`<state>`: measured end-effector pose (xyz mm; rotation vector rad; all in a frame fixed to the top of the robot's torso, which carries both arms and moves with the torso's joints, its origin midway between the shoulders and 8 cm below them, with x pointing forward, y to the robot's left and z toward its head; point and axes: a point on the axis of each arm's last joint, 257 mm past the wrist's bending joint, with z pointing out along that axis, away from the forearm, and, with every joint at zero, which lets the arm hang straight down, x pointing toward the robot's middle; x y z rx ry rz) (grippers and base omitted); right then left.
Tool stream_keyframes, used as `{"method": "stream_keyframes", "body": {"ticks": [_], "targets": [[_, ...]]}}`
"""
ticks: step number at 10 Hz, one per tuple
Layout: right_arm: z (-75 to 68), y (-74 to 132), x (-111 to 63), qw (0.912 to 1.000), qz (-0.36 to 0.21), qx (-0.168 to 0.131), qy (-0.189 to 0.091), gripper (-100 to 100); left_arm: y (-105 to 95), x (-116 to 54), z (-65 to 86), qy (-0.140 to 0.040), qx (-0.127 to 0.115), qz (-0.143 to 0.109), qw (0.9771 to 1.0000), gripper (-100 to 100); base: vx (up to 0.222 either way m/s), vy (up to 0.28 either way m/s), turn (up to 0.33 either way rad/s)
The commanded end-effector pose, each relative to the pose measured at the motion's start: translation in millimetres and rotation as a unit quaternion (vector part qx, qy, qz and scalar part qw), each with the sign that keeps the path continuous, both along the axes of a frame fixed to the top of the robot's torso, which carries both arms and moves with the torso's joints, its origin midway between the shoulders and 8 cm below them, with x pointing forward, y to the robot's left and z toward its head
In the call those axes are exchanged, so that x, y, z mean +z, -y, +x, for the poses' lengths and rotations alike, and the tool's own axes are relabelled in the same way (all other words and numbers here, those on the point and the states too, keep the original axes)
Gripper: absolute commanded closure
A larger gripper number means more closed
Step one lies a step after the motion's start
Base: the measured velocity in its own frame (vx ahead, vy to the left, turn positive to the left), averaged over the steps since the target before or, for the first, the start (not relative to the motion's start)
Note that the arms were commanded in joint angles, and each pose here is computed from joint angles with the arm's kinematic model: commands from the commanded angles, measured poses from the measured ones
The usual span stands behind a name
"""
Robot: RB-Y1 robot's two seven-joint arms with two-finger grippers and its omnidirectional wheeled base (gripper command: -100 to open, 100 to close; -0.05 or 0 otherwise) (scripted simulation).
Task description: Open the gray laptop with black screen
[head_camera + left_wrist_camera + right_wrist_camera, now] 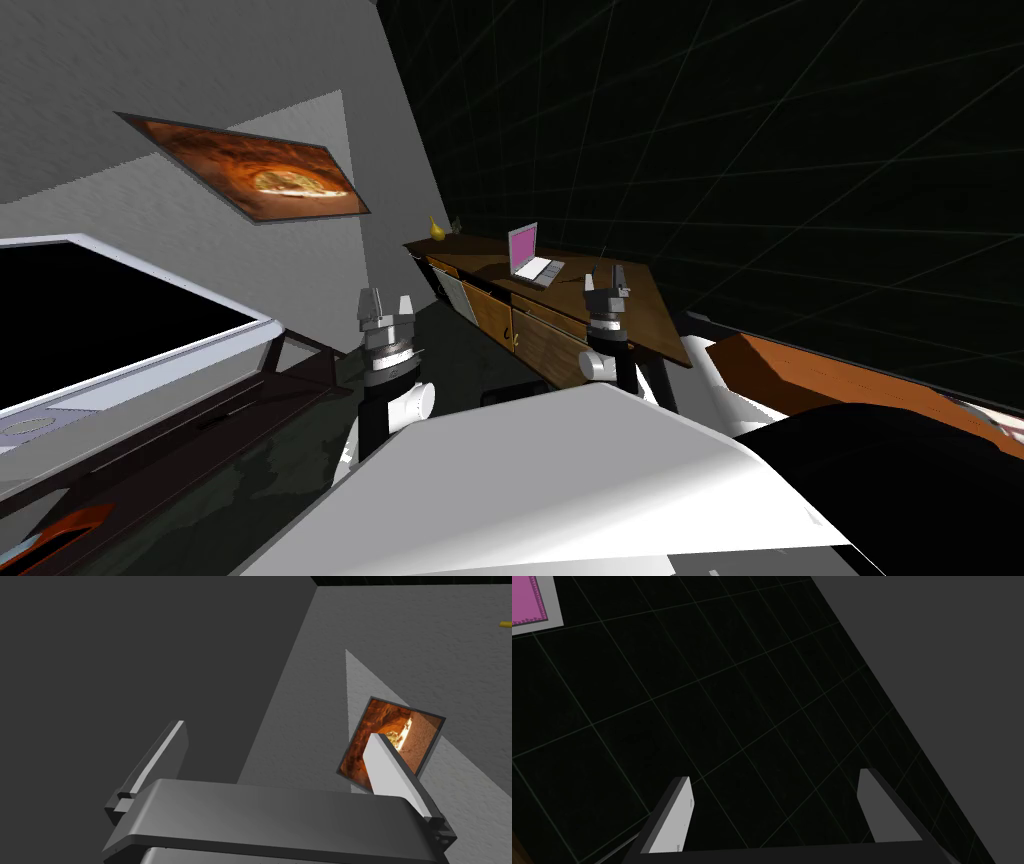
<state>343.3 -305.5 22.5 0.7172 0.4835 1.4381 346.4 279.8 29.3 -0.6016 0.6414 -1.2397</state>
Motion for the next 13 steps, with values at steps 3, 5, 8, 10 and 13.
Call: {"method": "stream_keyframes", "body": {"ticks": [3, 5, 8, 10, 13], "targets": [[0.0, 0, 0.1, 1.0000, 0.000, 0.000, 0.000, 0, 0.0, 0.1, 0.0, 0.000, 0.000, 0.000, 1.0000, 0, 0.000, 0.000, 0.000], [-0.1, 0, 0.1, 1.0000, 0.000, 0.000, 0.000, 0, 0.0, 0.1, -0.1, 0.000, 0.000, 0.000, 1.0000, 0, 0.000, 0.000, 0.000], [-0.1, 0, 0.2, 1.0000, 0.000, 0.000, 0.000, 0, 0.0, 0.2, -0.1, 0.000, 0.000, 0.000, 1.0000, 0, 0.000, 0.000, 0.000], [-5.9, -9, 24.6, 0.9992, -0.025, 0.009, 0.029, -100, 0.1, 0.2, -0.1, 0.000, 0.000, 0.000, 1.0000, 0, 0.004, 0.027, -0.019], [-8.0, -26, 47.1, 0.9952, -0.085, 0.022, 0.045, -100, 0.0, -0.1, 0.0, 0.000, 0.000, 0.000, 1.0000, 0, 0.010, 0.177, -0.093]]}}
